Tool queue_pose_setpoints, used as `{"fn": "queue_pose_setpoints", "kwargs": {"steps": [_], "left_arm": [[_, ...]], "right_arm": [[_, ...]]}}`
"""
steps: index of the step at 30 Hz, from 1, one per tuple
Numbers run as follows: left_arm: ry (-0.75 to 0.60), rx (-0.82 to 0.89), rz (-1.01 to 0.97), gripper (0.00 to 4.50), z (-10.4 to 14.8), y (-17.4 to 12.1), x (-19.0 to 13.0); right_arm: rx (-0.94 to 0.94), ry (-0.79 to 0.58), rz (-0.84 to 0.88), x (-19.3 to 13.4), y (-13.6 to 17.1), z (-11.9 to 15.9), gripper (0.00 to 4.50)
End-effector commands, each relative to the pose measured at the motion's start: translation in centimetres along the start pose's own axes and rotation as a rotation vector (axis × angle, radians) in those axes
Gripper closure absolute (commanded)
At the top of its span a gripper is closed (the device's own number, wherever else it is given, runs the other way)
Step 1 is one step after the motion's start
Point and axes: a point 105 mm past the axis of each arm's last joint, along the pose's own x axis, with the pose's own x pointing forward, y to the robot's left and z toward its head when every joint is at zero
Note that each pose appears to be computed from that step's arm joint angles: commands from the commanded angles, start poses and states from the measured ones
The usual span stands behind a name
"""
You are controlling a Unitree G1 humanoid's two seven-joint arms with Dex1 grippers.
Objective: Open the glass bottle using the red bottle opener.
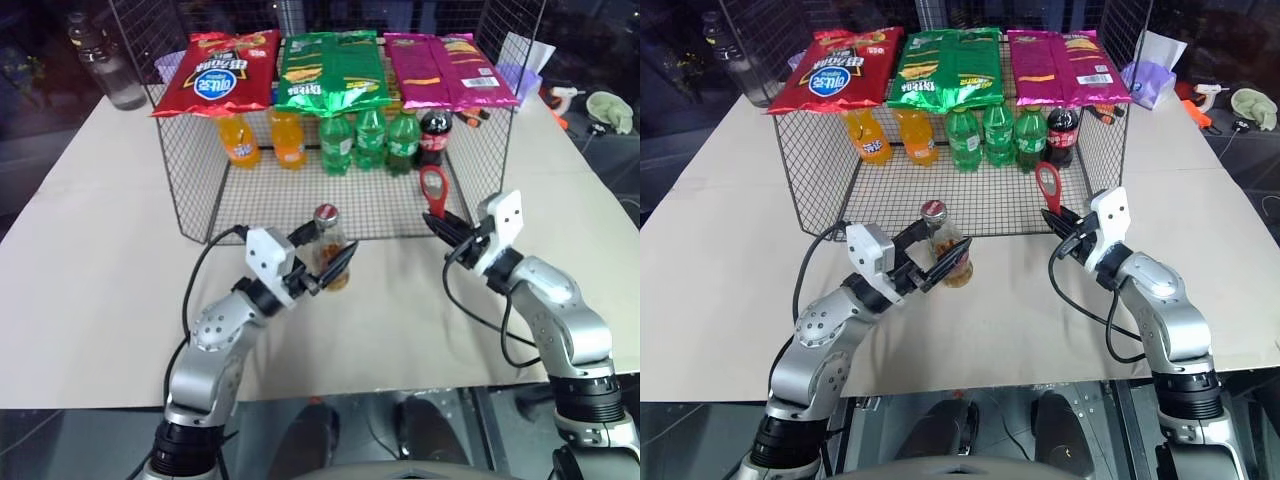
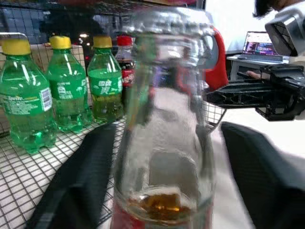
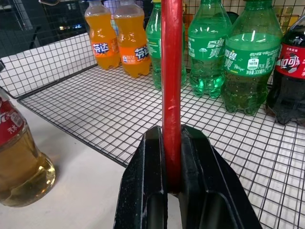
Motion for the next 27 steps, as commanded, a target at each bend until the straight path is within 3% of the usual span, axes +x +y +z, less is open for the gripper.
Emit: {"fn": "queue_pose_setpoints", "kwargs": {"steps": [1, 10, 11, 12, 17, 27], "left_arm": [[-0.005, 0.004, -0.017, 1.69, 0.2, -0.2, -0.1], [-0.01, -0.007, -0.024, 1.69, 0.1, -0.2, -0.1], [-0.007, -0.005, -0.021, 2.13, 0.1, -0.2, -0.1], [-0.001, 0.001, -0.017, 2.22, 0.0, -0.1, -0.1], [0.003, -0.001, -0.017, 2.22, -0.2, -0.2, 0.0], [-0.002, -0.015, -0.026, 2.22, -0.3, -0.2, 0.6]], "right_arm": [[-0.031, -0.052, 0.004, 0.1, 0.1, 1.4, 4.5], [-0.069, -0.056, 0.034, 0.3, 0.7, 1.9, 4.5], [-0.08, -0.057, 0.039, 0.3, 0.8, 2.0, 4.5], [-0.102, -0.058, 0.047, 0.4, 0.9, 2.1, 4.5], [-0.391, -0.096, 0.11, 1.7, 3.2, 3.3, 4.5], [-0.764, -0.265, 0.256, 3.8, 8.4, 3.8, 4.5]]}}
